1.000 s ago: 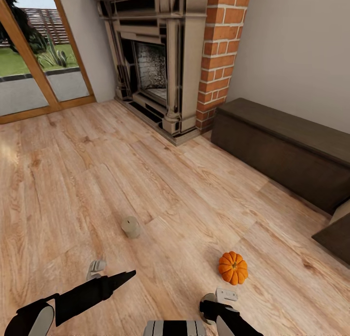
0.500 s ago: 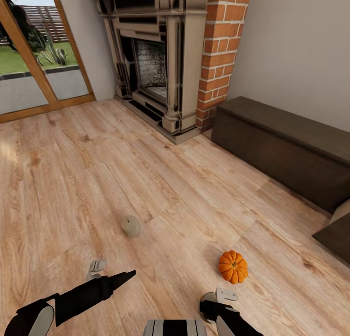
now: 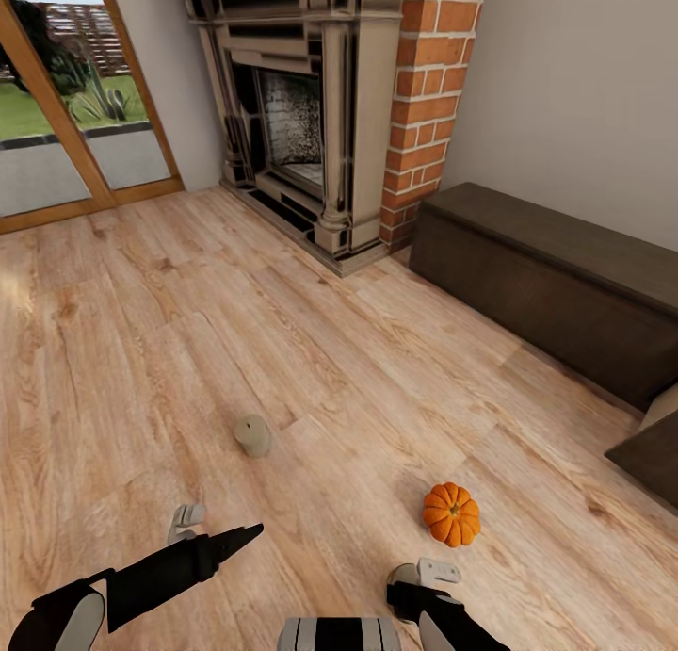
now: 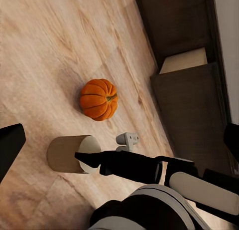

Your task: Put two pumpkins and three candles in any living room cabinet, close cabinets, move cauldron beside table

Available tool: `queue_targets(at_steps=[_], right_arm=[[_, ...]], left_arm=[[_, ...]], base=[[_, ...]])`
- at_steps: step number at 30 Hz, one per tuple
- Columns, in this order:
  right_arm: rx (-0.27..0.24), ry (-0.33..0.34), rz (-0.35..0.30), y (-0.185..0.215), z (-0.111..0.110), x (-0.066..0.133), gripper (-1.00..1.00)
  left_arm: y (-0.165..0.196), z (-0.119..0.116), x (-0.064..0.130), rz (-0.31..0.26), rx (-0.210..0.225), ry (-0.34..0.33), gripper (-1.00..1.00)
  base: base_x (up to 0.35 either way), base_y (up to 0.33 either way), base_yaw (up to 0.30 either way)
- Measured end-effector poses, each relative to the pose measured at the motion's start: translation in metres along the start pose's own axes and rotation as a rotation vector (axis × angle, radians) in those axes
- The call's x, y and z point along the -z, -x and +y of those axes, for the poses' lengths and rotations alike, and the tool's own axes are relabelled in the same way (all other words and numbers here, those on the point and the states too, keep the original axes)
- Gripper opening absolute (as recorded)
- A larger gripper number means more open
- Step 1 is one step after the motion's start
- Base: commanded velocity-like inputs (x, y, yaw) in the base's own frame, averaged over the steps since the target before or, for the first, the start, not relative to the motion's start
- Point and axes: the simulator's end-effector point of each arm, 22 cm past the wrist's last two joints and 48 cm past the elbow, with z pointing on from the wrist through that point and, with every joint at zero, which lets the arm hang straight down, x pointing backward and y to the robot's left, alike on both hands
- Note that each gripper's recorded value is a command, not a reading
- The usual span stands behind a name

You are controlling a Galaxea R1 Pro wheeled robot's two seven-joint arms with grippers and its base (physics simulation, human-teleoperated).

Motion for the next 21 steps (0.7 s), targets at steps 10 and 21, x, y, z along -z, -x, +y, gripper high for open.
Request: queue_targets(at_steps=[10, 21], right_arm=[[-0.004, 0.0, 0.0, -0.0001, -0.0002, 0.0, 1.0], [0.001, -0.003, 0.001, -0.0006, -0.0001, 0.0, -1.0]], left_arm=[[0.0, 0.0, 0.0, 0.0, 0.0, 0.0, 1.0], [0.0, 0.0, 0.0, 0.0, 0.0, 0.0, 1.0]], base=[[0.0, 0.0, 0.0], [0.0, 0.0, 0.0]])
